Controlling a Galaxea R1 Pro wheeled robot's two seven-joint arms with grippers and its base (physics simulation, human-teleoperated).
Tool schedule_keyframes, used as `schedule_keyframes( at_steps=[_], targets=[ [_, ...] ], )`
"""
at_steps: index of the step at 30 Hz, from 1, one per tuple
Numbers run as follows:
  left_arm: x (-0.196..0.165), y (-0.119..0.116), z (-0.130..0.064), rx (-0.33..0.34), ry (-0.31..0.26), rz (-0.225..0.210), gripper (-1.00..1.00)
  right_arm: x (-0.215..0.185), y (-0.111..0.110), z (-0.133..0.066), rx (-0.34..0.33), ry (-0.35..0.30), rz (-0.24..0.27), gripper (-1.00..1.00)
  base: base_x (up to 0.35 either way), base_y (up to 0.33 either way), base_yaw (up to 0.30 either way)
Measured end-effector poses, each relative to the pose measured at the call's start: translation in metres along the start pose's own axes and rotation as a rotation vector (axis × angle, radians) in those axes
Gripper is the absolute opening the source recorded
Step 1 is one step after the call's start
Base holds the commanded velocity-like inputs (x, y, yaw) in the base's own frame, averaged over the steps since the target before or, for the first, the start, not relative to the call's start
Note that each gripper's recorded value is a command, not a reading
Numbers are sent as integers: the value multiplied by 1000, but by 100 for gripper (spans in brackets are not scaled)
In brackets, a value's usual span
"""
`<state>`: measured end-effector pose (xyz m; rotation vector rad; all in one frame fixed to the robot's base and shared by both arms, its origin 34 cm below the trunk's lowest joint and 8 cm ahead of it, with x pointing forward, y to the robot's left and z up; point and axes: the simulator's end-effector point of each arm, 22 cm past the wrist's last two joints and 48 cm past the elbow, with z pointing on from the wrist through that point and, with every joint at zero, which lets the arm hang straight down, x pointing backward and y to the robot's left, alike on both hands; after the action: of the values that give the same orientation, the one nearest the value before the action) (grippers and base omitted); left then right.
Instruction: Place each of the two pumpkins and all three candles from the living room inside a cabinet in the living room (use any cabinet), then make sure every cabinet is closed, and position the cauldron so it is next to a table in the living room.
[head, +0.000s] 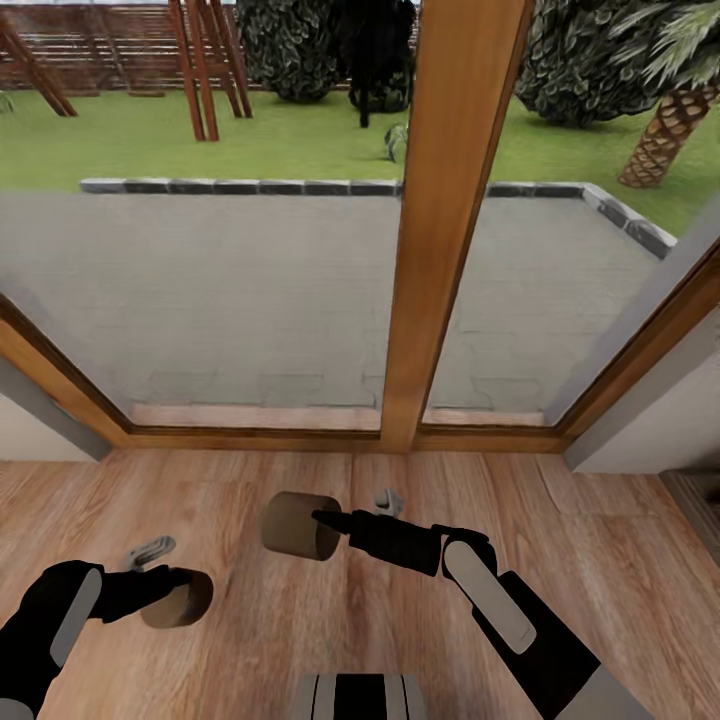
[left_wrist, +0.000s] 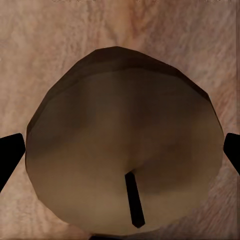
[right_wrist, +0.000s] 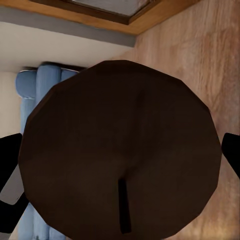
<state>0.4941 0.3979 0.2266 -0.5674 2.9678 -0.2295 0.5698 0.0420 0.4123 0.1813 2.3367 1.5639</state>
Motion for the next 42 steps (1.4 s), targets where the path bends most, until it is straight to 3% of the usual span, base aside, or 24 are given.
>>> schedule_keyframes(
  at_steps=[14, 22, 25, 27, 38, 42],
  targets=[
    [-13, -9, -23, 21, -40, 4, -100, -9, 24, -8, 9, -18, -58, -100, -52, 0, 0],
    [-20, -13, -38, 36, -56, -6, -100, -10, 14, -2, 187, -27, -70, -100, -283, 0, 0],
    [-24, -15, -44, 40, -71, -3, -100, 0, 10, 2, 275, 5, -72, -100, -97, 0, 0],
    [-30, -19, -50, 47, -87, 2, -100, 4, 14, 4, 290, 21, -76, -100, -26, 0, 0],
    [-41, -27, -77, 63, -115, 10, -100, 0, 38, 2, 298, 6, -107, -100, -4, 0, 0],
    [-51, -15, -91, 56, -139, -18, -100, -5, 48, 0, 293, -5, -114, -100, 0, 0, 0]
  ],
)
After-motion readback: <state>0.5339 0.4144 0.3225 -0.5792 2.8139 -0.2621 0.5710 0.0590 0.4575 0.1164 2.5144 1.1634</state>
